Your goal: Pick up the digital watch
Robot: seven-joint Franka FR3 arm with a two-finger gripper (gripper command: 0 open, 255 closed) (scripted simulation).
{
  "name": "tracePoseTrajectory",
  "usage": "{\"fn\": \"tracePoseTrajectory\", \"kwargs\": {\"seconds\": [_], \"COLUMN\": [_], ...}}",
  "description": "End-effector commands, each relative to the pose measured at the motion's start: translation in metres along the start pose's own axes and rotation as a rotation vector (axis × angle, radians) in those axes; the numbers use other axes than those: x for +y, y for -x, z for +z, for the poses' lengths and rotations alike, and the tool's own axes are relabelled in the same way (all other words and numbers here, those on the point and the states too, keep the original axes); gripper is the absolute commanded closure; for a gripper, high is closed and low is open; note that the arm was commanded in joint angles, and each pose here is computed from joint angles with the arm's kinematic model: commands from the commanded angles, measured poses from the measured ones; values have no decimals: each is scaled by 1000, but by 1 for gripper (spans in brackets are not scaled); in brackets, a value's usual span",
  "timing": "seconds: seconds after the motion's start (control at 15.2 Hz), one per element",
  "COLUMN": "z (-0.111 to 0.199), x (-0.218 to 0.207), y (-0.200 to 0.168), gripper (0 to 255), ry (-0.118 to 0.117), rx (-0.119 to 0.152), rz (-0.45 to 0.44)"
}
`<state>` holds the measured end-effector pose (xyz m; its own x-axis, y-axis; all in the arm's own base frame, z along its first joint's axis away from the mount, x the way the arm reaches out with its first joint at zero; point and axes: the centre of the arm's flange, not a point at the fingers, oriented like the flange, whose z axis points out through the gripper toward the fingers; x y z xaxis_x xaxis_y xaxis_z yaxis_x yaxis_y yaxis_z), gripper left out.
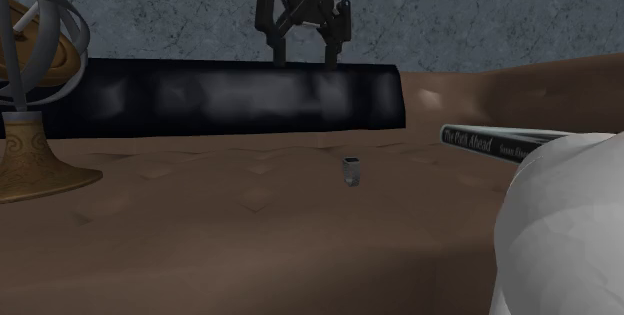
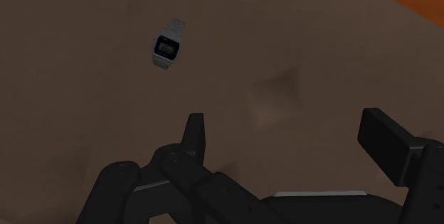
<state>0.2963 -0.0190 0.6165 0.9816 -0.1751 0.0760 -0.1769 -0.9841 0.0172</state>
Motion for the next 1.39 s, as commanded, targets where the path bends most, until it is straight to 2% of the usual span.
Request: {"fn": "tracePoseTrajectory", "kwargs": {"seconds": [0.0, 0.79, 1.32], "z": [0, 127, 169], "x": [0, 101, 105], "y": [0, -16, -13], "gripper": [0, 0, 0], "ry": [0, -27, -28], "rx": [0, -116, -121], "rz": [0, 130, 135]}}
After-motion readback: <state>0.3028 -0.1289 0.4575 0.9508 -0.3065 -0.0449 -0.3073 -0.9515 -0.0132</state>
